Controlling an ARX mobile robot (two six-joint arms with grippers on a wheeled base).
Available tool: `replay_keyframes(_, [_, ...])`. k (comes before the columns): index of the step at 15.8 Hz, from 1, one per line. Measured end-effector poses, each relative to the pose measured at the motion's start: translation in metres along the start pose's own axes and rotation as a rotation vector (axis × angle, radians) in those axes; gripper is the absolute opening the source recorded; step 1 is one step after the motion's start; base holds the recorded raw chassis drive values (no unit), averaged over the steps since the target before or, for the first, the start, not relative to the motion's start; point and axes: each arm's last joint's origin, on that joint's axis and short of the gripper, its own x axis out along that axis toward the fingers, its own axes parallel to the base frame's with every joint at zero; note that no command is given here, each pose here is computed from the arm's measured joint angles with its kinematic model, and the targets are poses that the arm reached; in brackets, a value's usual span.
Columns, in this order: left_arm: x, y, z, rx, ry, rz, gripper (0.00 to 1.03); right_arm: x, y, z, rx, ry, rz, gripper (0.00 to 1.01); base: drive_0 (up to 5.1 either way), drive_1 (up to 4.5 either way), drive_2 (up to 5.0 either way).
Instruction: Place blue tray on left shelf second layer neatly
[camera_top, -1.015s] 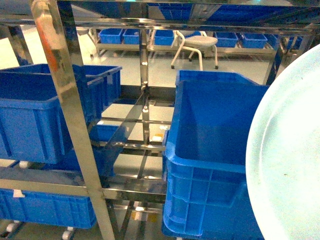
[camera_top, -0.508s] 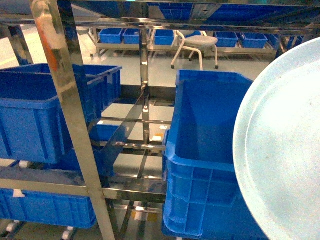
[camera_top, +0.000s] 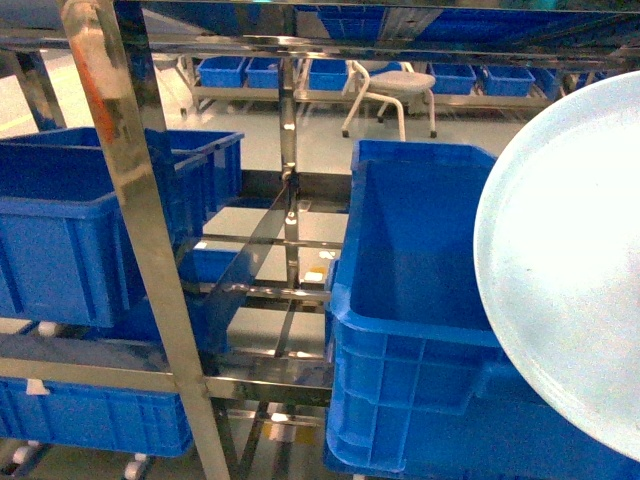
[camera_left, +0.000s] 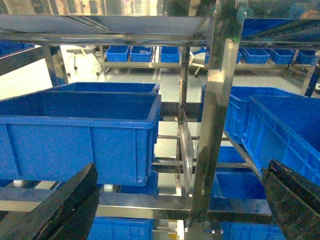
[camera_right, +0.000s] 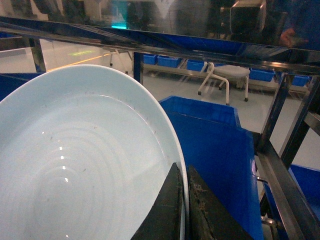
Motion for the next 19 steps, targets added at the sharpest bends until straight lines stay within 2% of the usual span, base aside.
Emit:
replay_keyframes(6, [0.000,0.000,0.000,0.000,0.000,0.000,0.98,0.037,-0.020,-0.011,-0.013,0.015,0.005,0.02,0.0,0.00,0.0])
replay_keyframes(9, [0.000,0.000,0.000,0.000,0.000,0.000,0.98,0.054,-0.031,-0.010,-0.021,0.005,-0.006,0.02,0.0,0.00,0.0])
replay_keyframes(12, [0.000,0.000,0.000,0.000,0.000,0.000,0.98,0.066,-0.040,-0.019,-0.024,0.028,-0.015,0.02,0.0,0.00,0.0])
replay_keyframes(13, [0.000,0.000,0.000,0.000,0.000,0.000,0.98,0.071,-0.042,-0.022,-0.037,0.023,-0.020,0.02,0.0,0.00,0.0])
replay_keyframes(15, [0.000,0.000,0.000,0.000,0.000,0.000,0.98,0.084,-0.043,-0.029,-0.042,0.039,-0.010,0.02,0.0,0.00,0.0])
replay_keyframes(19, [0.000,0.000,0.000,0.000,0.000,0.000,0.98,0.114,-0.043,-0.033,-0.084,0.025,0.025,0.02,0.0,0.00,0.0])
